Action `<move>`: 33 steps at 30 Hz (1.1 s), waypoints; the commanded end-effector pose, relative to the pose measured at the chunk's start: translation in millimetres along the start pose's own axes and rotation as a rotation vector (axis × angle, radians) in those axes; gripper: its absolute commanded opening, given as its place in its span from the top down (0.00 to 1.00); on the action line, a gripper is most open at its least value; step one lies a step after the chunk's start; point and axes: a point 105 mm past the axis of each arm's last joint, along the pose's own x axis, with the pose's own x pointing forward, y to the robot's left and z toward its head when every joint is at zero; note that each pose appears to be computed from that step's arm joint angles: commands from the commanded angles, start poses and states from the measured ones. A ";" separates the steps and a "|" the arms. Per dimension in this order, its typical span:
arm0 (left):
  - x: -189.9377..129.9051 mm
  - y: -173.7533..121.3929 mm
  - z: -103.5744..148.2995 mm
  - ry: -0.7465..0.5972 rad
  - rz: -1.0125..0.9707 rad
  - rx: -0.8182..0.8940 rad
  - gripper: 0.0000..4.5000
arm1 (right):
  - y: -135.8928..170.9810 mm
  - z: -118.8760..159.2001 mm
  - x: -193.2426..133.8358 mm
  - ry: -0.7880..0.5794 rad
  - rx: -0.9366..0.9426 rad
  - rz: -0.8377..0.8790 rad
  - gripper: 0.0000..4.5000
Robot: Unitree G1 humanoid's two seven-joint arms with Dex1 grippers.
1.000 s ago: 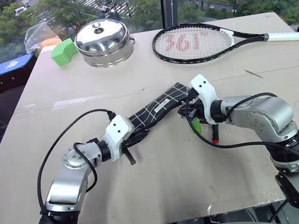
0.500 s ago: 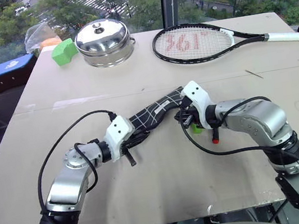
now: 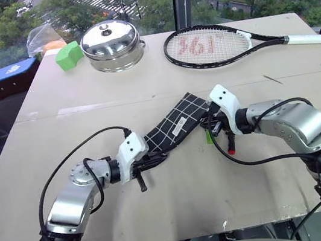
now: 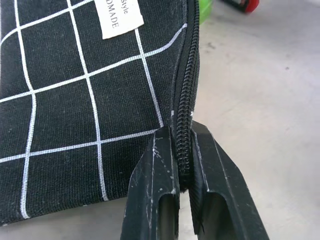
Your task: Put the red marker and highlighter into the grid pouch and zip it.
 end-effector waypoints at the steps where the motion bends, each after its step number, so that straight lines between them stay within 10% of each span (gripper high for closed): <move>1: 2.9 -5.1 14.8 -0.043 -0.027 0.005 1.00 | 6.7 12.4 -6.0 -0.032 -0.054 0.007 0.99; 33: 16.8 -5.5 26.4 -0.108 -0.033 -0.100 1.00 | 27.0 8.2 -8.4 -0.007 -0.131 0.008 0.99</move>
